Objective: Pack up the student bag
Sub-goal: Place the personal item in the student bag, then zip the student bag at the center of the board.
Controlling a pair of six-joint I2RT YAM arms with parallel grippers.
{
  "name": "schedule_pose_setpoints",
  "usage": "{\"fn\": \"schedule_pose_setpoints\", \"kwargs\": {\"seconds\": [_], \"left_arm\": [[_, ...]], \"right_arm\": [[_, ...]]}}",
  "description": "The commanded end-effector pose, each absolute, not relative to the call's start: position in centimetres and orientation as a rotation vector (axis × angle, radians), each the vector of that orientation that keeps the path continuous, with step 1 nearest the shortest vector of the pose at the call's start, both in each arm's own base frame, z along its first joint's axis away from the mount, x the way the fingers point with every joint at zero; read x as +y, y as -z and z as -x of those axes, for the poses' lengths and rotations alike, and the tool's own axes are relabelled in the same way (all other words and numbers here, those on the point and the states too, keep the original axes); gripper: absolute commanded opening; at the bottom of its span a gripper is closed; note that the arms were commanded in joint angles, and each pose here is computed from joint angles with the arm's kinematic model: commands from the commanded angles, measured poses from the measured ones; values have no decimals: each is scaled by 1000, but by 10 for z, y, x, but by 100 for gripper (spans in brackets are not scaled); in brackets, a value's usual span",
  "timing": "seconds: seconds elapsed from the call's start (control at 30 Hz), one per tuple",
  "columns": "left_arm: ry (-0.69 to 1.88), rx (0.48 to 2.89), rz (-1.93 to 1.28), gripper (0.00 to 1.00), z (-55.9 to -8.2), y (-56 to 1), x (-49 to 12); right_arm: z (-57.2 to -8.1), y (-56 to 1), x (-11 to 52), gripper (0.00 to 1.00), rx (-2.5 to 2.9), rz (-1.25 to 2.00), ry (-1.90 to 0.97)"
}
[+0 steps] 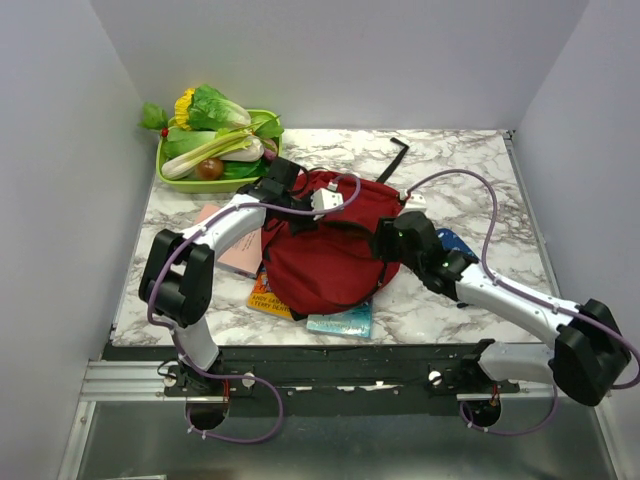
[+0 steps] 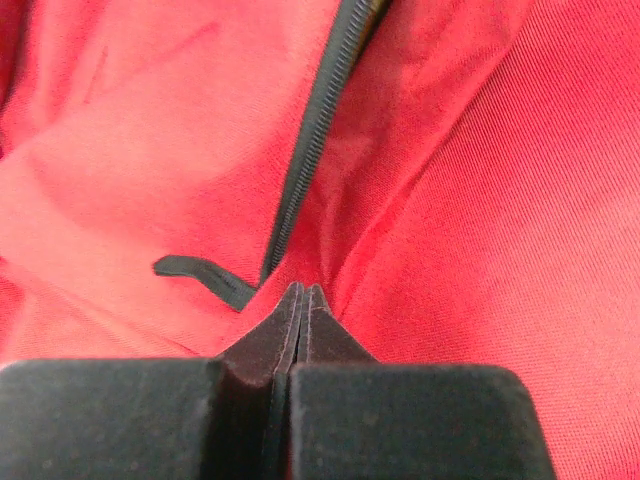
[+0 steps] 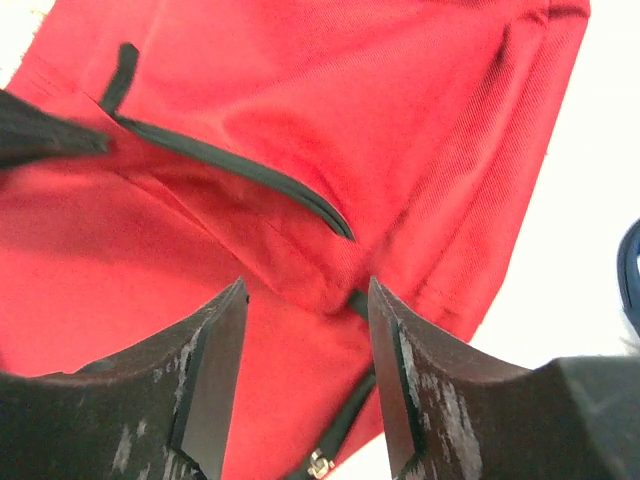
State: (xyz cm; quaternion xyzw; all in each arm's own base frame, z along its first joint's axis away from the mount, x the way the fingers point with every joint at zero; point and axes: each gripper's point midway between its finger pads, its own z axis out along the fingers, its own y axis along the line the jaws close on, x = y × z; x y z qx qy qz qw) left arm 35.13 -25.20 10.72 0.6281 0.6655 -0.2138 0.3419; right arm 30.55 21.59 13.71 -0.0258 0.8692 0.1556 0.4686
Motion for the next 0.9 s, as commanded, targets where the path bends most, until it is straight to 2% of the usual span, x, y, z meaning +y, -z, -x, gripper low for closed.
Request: {"fn": "schedule_pose_setpoints", "kwargs": {"seconds": [0.0,0.33,0.37,0.43,0.63,0.87], "left_arm": [[583,1744,-1494,0,-371,-138,-260],[671,1885,-1340,1,-374,-149,-241],[665,1917,-1326,12,-373,-145,-235],[673,1998,-1305,24,-368,-136,-221],[595,2062,-1268,40,-356,-123,-190],[522,2124,-1227,48,-348,-112,-173]], "right_arm": [[-267,-90,198,63,2306,19,-365],[-274,-59,217,65,2424,73,-344],[-274,-57,217,64,2433,90,-335],[-270,-54,216,63,2453,97,-335],[-241,-51,200,55,2541,57,-322],[-217,-50,186,54,2626,54,-294]]}}
